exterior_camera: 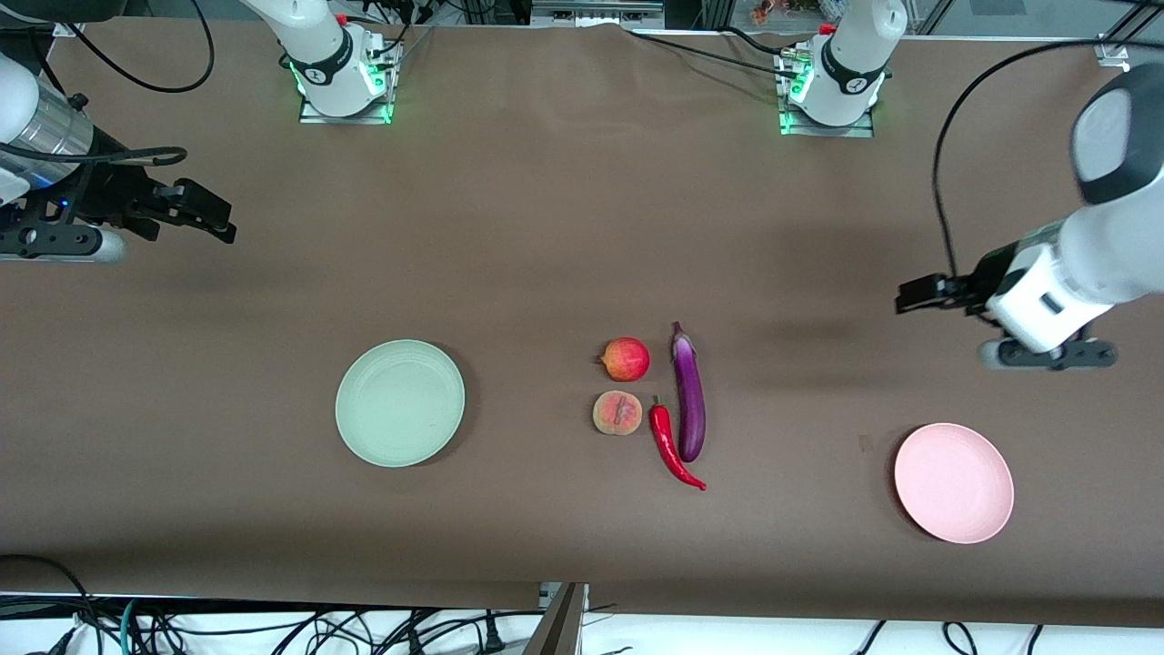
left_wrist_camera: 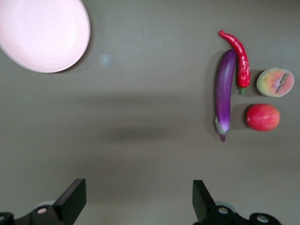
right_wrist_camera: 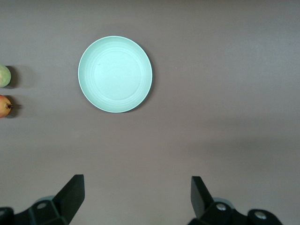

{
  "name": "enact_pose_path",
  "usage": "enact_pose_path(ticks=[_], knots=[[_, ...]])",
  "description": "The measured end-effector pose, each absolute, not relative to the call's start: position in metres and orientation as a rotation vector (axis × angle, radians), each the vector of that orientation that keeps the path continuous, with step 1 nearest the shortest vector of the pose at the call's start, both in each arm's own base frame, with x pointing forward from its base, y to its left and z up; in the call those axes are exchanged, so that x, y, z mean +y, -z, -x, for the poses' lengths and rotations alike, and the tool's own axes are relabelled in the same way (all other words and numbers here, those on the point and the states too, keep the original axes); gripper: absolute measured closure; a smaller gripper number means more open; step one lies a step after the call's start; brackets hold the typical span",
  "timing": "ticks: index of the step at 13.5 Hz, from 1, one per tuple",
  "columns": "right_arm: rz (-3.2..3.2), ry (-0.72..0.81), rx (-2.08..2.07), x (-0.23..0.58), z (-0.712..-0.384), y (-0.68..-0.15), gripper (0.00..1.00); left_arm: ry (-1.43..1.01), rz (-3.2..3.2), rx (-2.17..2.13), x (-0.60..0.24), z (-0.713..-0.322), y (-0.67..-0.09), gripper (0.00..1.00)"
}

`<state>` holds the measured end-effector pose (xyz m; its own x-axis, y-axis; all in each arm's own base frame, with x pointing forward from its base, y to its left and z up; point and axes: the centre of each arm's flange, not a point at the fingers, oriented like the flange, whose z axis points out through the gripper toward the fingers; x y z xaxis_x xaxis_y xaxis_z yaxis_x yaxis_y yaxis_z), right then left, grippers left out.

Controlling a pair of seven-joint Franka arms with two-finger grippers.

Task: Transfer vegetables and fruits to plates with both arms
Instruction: 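Reach the left gripper down to the purple eggplant, then close the left gripper on the eggplant and lift it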

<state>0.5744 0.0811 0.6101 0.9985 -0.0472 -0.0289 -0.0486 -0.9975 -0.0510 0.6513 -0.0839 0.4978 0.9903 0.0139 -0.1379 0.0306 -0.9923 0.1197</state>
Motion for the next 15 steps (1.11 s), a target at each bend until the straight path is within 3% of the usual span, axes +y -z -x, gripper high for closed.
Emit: enact_pose_path(ticks=[6, 10, 15], knots=[[3.089, -0.045, 0.074, 0.081, -0.574, -0.610, 0.00, 0.154, -3.034, 0.010, -0.257, -0.663, -0.371, 0.00], [3.089, -0.046, 0.074, 0.081, -0.574, -0.609, 0.00, 0.083, -3.033, -0.008, -0.287, -0.672, -0.281, 0.00], [3.089, -0.046, 0.073, 0.081, -0.574, -0.609, 0.00, 0.010, -3.062, -0.060, -0.298, -0.675, -0.228, 0.00]])
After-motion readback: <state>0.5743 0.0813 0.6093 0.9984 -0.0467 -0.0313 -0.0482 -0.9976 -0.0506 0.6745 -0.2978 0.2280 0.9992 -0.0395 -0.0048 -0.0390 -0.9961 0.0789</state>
